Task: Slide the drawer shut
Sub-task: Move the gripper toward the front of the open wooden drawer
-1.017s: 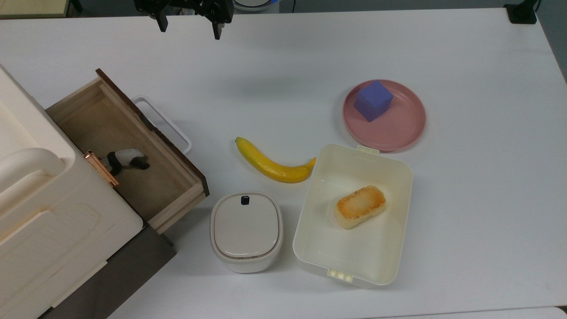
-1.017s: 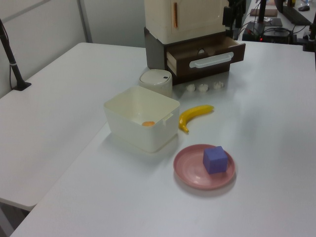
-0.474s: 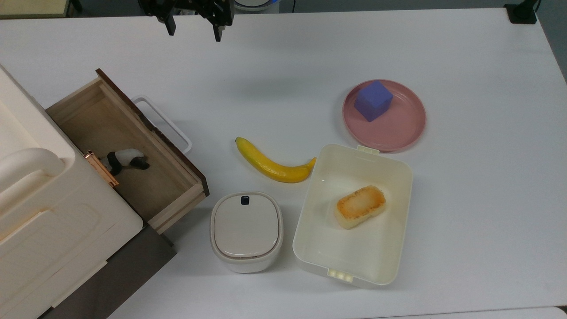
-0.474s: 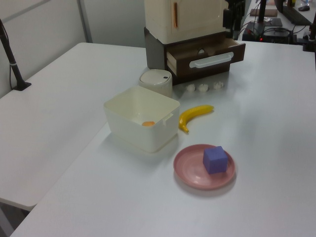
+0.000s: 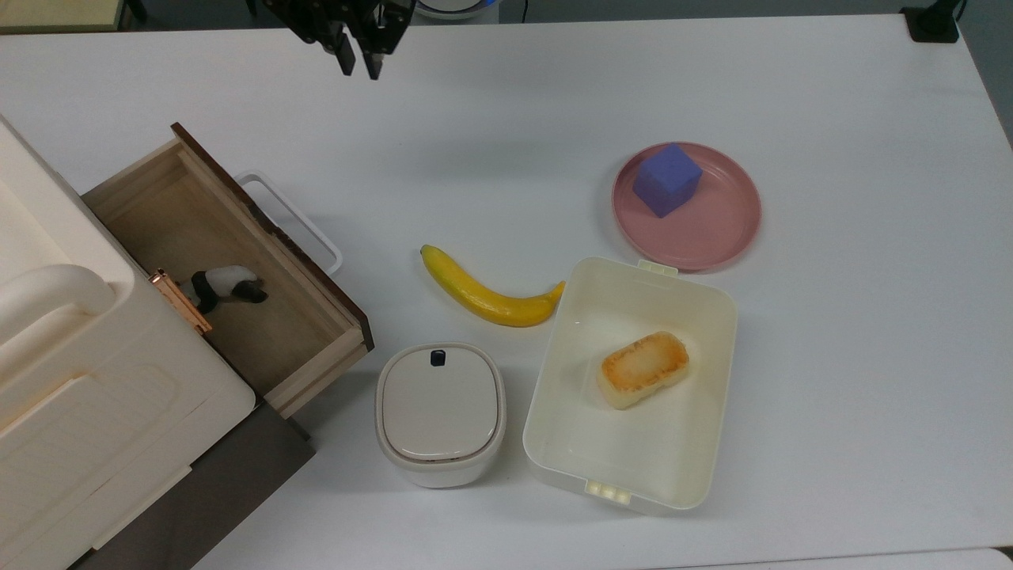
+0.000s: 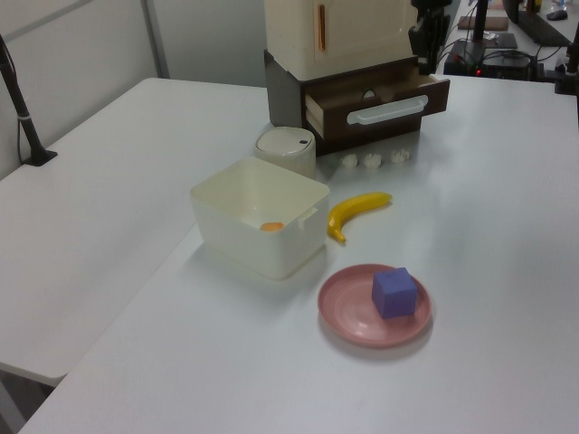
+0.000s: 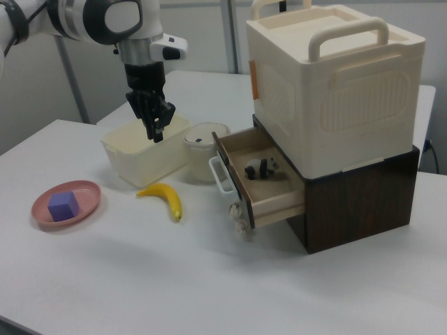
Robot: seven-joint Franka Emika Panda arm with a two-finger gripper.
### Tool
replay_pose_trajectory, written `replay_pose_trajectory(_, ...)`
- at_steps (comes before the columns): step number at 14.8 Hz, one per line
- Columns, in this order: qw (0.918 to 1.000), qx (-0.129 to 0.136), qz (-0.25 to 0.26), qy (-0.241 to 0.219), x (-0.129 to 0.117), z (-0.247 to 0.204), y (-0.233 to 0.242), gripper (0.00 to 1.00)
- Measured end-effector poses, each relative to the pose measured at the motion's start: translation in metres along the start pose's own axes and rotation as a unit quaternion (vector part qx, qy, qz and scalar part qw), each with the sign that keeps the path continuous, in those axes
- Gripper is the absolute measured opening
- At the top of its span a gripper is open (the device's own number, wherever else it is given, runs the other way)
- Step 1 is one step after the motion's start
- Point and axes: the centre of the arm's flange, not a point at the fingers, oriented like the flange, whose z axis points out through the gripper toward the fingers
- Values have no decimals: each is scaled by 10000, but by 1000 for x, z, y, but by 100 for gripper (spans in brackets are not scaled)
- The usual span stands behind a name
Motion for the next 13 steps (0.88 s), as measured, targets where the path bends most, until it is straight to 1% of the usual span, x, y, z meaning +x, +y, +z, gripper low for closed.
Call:
replay_pose_trajectory(2, 9985, 17, 550, -49, 1, 4, 4, 21)
replay_pose_trajectory(4, 9960, 10, 891, -99, 1, 9, 8, 21)
replay_pose_trajectory(6, 9916, 68, 1279, -164, 5, 18, 19, 21)
replay_pose_trajectory(7, 9874, 105, 1573, -127, 12, 28, 28, 21)
replay_pose_trajectory(9, 9807, 145, 1951, -33, 25, 47, 39, 21)
replay_pose_trajectory(13, 9716, 177, 2357, 131, 48, 96, 47, 21)
